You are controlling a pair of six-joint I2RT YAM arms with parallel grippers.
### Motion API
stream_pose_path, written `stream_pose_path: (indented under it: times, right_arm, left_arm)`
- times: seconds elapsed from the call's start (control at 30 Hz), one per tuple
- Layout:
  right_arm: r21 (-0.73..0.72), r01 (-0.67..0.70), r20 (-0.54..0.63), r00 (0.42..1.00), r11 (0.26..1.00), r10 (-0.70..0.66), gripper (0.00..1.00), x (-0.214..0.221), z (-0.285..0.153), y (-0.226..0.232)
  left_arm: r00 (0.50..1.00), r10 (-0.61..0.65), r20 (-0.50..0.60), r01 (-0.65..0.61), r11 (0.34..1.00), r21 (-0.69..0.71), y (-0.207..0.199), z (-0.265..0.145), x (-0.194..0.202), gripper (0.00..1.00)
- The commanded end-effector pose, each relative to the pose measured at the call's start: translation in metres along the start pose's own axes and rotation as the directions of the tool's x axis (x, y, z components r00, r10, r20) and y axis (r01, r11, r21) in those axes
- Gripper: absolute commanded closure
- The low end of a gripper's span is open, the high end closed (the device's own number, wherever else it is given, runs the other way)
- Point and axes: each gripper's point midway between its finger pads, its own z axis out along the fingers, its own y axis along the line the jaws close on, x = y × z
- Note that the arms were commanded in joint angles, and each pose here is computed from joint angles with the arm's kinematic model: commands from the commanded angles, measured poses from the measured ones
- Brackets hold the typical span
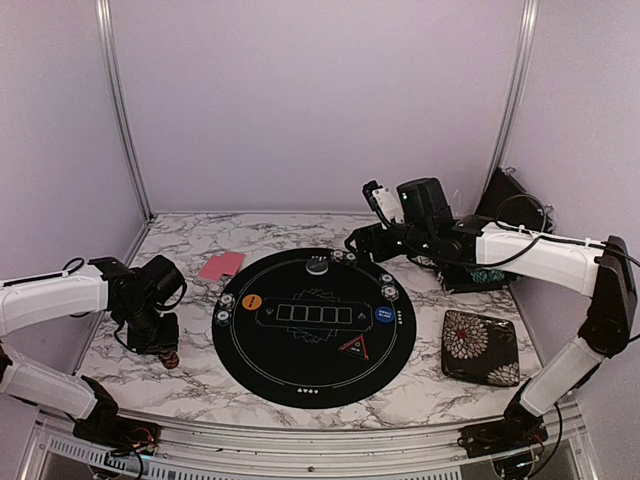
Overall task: Distribute texas hold em gaming equipment
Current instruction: Pick up the pile of poker chips from the pile of poker chips, then place the poker chips pile on the poker table mat.
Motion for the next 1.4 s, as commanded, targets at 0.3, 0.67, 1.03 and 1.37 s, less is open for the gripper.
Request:
stream_pose_path:
  times: [0.3, 0.67, 1.03, 1.37]
  right_arm:
    - [-0.009, -0.005, 0.021, 1.000, 1.000, 0.005, 0.13, -0.013, -0.004, 0.004]
    - [0.006, -0.042, 0.025, 0.999, 0.999, 0.042, 0.13, -0.011, -0.012, 0.000]
    - [0.039, -0.078, 0.008, 0.997, 0.996, 0.078, 0.13, 0.003, -0.022, -0.017]
    - [0.094, -0.127, -0.005, 0.992, 0.987, 0.128, 0.13, 0.016, -0.037, -0.041]
  left_arm:
    - [0.998, 0.064, 0.009, -0.064, 0.998, 0.003, -0.020, -0.015, -0.012, 0.59]
    - [0.991, 0.136, 0.015, -0.136, 0.991, 0.010, -0.063, -0.019, -0.022, 0.59]
    - [0.973, 0.228, 0.029, -0.229, 0.972, 0.045, -0.130, -0.022, -0.030, 0.59]
    - [0.943, 0.330, 0.030, -0.331, 0.939, 0.087, -0.201, -0.015, -0.033, 0.59]
